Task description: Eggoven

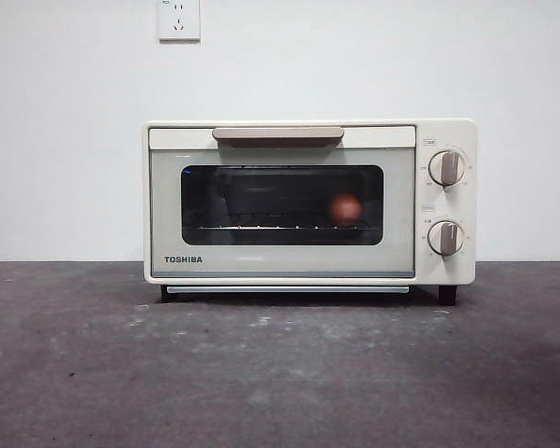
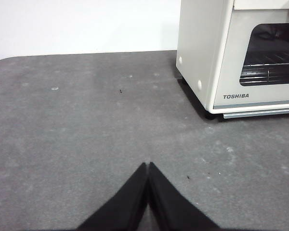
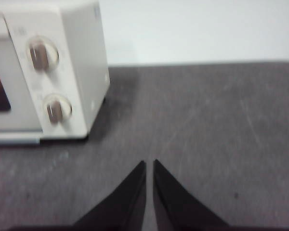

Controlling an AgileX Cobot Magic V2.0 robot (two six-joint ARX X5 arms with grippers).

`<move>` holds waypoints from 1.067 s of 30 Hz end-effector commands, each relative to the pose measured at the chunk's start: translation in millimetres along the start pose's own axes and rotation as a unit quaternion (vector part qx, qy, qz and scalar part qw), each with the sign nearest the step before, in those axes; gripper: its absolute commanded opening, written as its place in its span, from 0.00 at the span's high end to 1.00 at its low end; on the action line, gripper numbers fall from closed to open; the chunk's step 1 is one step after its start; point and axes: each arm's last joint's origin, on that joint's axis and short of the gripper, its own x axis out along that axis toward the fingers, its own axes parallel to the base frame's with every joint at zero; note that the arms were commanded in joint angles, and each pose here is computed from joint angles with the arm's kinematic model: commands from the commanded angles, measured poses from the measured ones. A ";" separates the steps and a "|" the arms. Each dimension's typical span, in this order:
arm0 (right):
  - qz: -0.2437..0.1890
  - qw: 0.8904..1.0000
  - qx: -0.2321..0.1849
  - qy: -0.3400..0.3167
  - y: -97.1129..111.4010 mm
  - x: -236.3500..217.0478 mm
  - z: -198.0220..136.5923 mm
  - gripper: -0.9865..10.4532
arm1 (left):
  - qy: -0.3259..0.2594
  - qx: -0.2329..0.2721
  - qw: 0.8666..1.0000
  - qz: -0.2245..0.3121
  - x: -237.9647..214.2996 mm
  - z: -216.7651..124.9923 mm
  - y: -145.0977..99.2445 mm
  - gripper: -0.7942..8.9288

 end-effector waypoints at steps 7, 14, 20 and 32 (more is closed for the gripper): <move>-0.004 1.000 0.008 0.018 -0.6 0.4 -4.8 0.91 | 0.007 -0.002 1.000 0.000 2.5 -7.8 0.3 0.91; -0.004 1.000 0.008 0.018 -0.6 0.4 -4.8 0.91 | 0.008 -0.002 1.000 0.000 2.5 -7.9 0.3 0.91; -0.004 1.000 0.008 0.018 -0.6 0.4 -4.8 0.91 | 0.007 -0.002 1.000 0.000 2.5 -7.8 0.3 0.91; -0.004 1.000 0.008 0.018 -0.6 0.4 -4.8 0.91 | 0.007 -0.002 1.000 0.000 2.5 -7.8 0.3 0.91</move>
